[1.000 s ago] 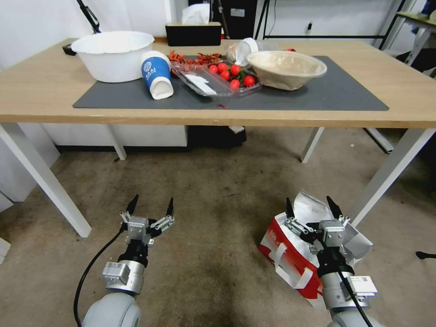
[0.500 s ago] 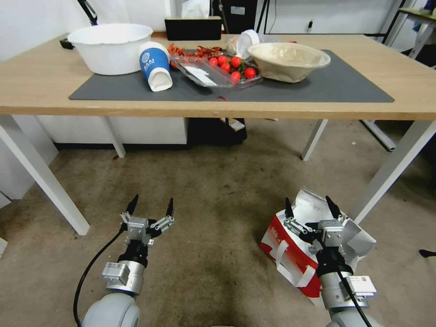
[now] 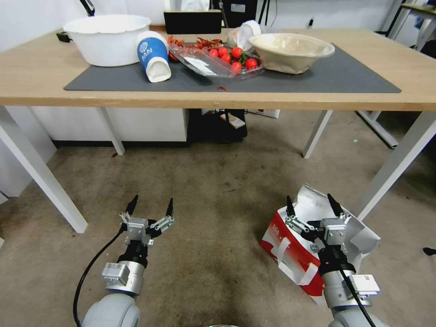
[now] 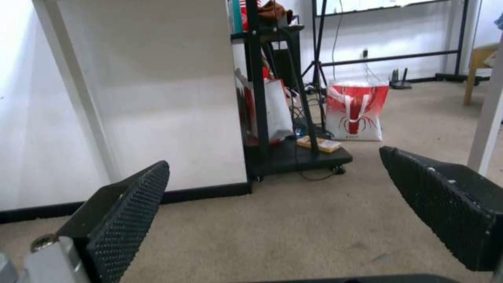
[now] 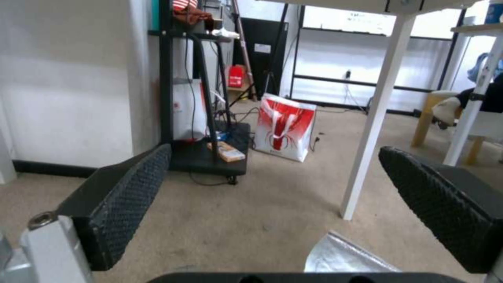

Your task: Pick up the food delivery bag from the floor and place it on the table.

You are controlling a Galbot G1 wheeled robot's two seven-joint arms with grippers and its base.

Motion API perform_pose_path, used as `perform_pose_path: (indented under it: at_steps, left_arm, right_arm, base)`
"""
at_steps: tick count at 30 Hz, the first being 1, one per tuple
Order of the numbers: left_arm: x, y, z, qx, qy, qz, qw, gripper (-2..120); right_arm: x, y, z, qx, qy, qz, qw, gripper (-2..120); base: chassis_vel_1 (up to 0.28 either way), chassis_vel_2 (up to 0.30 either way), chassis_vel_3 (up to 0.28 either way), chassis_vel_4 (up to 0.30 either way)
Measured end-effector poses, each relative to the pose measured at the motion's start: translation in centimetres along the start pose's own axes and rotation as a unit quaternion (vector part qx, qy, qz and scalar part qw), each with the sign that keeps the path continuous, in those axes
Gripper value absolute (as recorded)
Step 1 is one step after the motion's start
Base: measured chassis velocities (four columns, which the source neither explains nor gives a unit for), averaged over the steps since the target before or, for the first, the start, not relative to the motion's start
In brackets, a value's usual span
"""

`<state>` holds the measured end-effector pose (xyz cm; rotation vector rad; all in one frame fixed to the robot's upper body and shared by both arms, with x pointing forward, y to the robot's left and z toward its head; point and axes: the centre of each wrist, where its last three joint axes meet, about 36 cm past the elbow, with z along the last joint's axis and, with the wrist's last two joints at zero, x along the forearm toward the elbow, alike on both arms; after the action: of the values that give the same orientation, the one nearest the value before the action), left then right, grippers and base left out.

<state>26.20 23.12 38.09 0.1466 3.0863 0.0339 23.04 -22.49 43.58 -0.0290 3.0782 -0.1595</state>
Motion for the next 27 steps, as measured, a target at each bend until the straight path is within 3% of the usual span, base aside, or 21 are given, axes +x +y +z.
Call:
perform_pose_path:
  at_steps: [21, 23, 25, 26, 27]
  left_arm:
    - [-0.3, 0.0, 0.5, 0.005, -0.011, 0.002, 0.9999, 100]
    - [-0.3, 0.1, 0.8, 0.006, -0.022, 0.006, 0.9997, 100]
    - [-0.3, 0.0, 1.0, 0.007, -0.035, 0.009, 0.9993, 100]
    - [-0.3, 0.0, 1.0, 0.007, -0.035, 0.009, 0.9993, 100]
    - [-0.3, 0.0, 1.0, 0.006, -0.038, 0.010, 0.9992, 100]
  right_arm:
    - [-0.1, -0.1, 0.4, -0.001, 0.004, 0.001, 1.000, 100]
    - [-0.3, -0.4, 0.6, -0.001, 0.009, 0.002, 1.000, 100]
    - [-1.4, -2.5, 1.4, 0.010, 0.037, -0.002, 0.999, 100]
    - [-1.4, -2.5, 1.4, 0.010, 0.037, -0.002, 0.999, 100]
    - [-2.1, -4.2, 1.7, 0.023, 0.058, -0.014, 0.998, 100]
  base:
    - [0.000, 0.000, 0.000, 0.000]
    - [0.000, 0.000, 0.000, 0.000]
    - [0.000, 0.000, 0.000, 0.000]
    - [0.000, 0.000, 0.000, 0.000]
    - [0.000, 0.000, 0.000, 0.000]
